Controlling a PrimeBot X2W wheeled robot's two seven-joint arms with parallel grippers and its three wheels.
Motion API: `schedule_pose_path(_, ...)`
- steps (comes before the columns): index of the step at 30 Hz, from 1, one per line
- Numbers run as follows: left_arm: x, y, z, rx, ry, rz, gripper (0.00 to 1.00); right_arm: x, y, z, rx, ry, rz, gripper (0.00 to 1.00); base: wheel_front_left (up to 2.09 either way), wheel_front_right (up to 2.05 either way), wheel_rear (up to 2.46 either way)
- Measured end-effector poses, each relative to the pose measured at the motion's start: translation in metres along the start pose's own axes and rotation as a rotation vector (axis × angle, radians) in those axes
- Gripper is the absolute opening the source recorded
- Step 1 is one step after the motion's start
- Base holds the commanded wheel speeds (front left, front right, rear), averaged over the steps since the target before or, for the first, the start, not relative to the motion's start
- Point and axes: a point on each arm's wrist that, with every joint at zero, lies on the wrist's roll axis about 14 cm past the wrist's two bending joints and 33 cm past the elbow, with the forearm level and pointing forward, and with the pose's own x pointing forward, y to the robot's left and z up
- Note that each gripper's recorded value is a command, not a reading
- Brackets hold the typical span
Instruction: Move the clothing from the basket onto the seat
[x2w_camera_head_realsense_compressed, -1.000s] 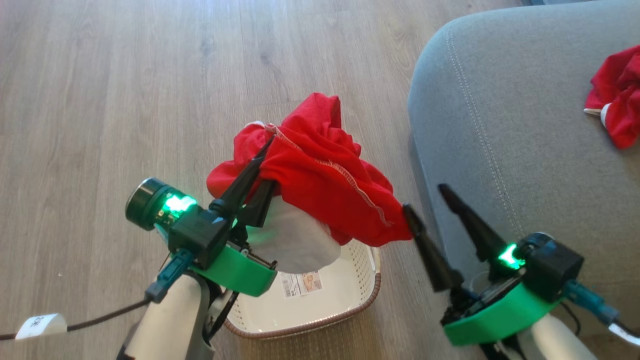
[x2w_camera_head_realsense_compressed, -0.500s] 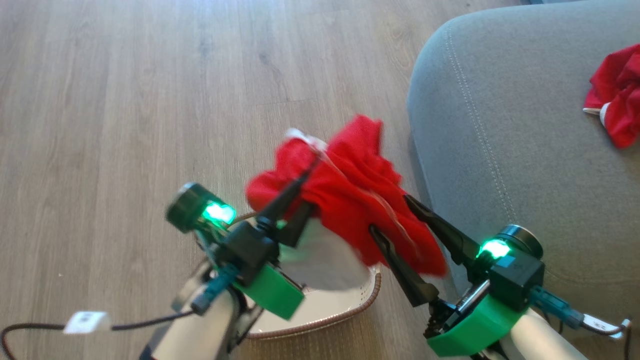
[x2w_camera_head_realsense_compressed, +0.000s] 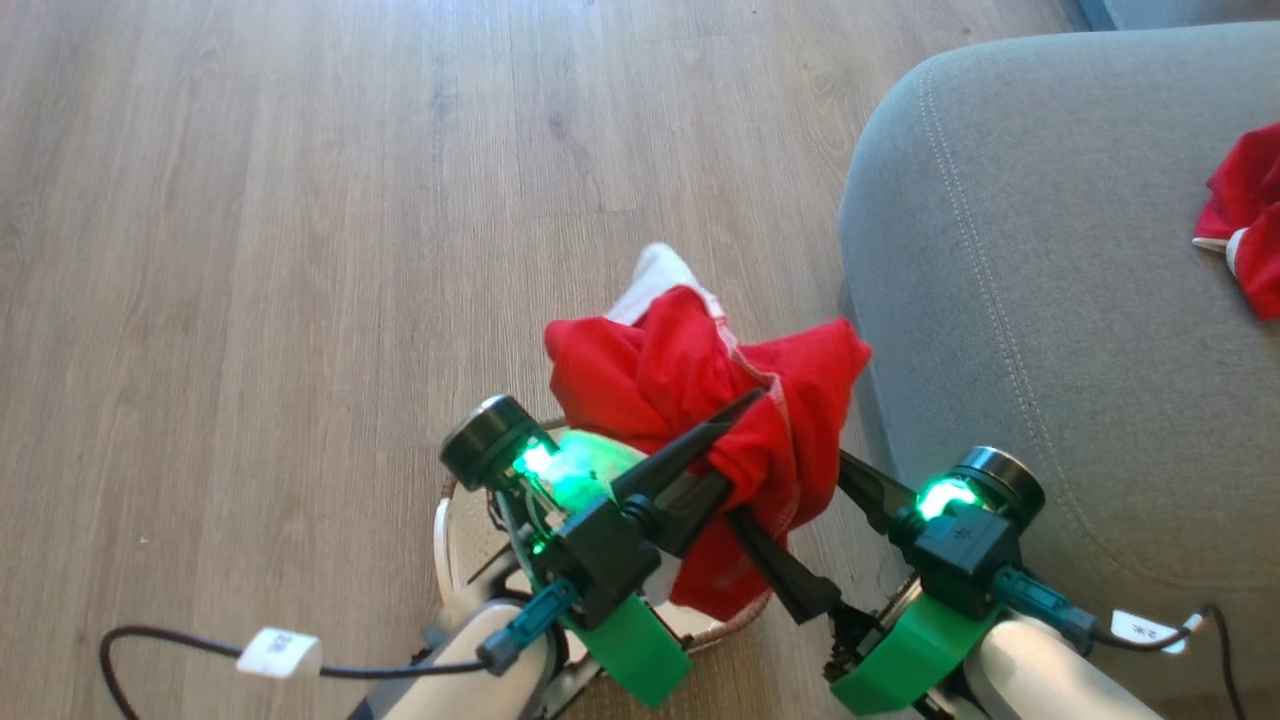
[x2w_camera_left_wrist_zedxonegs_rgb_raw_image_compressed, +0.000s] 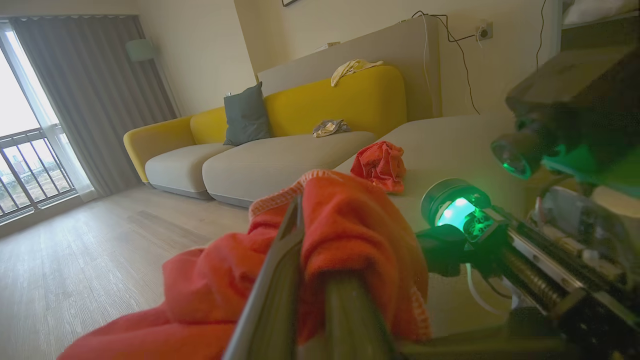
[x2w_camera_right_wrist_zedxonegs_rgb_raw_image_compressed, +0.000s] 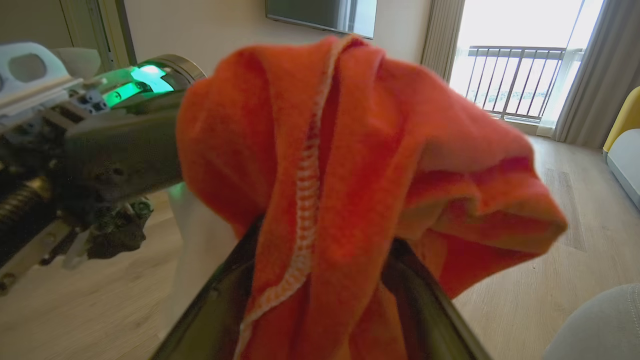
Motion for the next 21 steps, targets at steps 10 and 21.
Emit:
schedule_pose_path(10, -0.001, -0.003, 0.002, -0.005, -0.001, -0.003, 0.0, 0.009, 0.006, 0.005, 0.011, -0.024, 0.008, 1.0, 0.0, 0.0, 0.0)
schedule_pose_path(21, -0.003, 0.003, 0.006, 0.006, -0.008, 0.024, 0.0, 0.016, -0.002, 0.023, 0.041, -0.089, -0.049, 0.0, 0.0, 0.0, 0.0)
